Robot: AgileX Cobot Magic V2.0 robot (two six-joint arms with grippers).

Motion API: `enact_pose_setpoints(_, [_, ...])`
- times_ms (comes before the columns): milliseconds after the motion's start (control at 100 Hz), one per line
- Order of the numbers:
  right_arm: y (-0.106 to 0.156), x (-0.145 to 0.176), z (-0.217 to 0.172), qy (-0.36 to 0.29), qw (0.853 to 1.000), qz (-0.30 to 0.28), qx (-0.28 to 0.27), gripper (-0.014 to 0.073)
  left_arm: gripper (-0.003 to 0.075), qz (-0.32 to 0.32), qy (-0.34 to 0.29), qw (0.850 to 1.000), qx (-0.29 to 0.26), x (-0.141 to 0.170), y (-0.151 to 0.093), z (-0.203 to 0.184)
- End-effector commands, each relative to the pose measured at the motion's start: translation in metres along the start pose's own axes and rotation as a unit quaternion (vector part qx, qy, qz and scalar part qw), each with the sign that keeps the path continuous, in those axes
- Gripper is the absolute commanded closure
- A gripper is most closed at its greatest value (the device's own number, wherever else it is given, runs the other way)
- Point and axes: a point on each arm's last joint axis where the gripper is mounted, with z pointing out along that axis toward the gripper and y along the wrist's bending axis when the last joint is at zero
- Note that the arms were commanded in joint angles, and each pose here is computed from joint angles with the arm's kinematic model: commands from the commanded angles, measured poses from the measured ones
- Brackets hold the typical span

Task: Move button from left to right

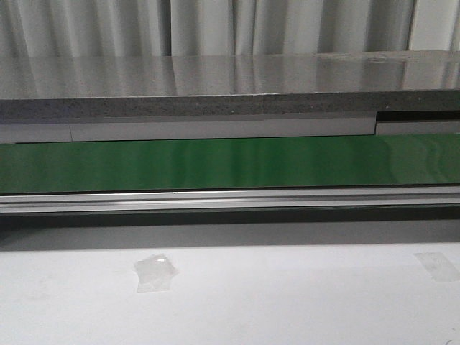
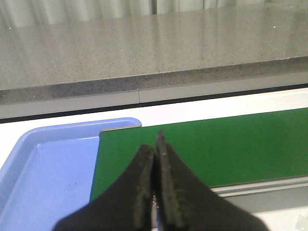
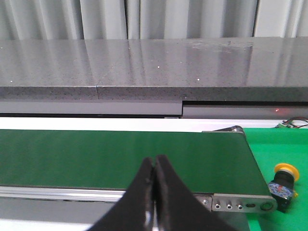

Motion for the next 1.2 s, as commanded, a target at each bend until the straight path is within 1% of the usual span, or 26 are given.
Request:
enact_pose_setpoints(0, [0.0, -0.002, -0.005, -0.065, 0.998, -0.005, -0.003, 0.0663, 0.074, -0.007, -0.055, 0.998, -0.006, -0.017, 0.001, -0.003])
enact_pose_setpoints(110, [0.0, 0.014, -0.01, -0.085, 0.996, -0.005, -0.004, 0.0663, 0.074, -0.007, -0.055, 0.998, -0.006, -0.017, 0.001, -0.003])
enact_pose_setpoints(270, [-0.001, 0.029, -0.005, -0.072, 0.997, -0.004, -0.004, 0.0663, 0.074, -0.008, -0.054, 0.998, -0.006, -0.017, 0.001, -0.002])
enact_pose_setpoints(330, [-0.001, 0.032, -0.005, -0.077, 0.997, -0.004, -0.005, 0.0663, 0.074, -0.008, -0.054, 0.998, -0.006, -0.017, 0.001, -0.002])
enact_pose_setpoints(1190, [-0.001, 0.034, -0.004, -0.081, 0.997, -0.004, -0.005, 0.0663, 0.074, -0.008, -0.054, 0.998, -0.006, -0.017, 0.001, -0.002])
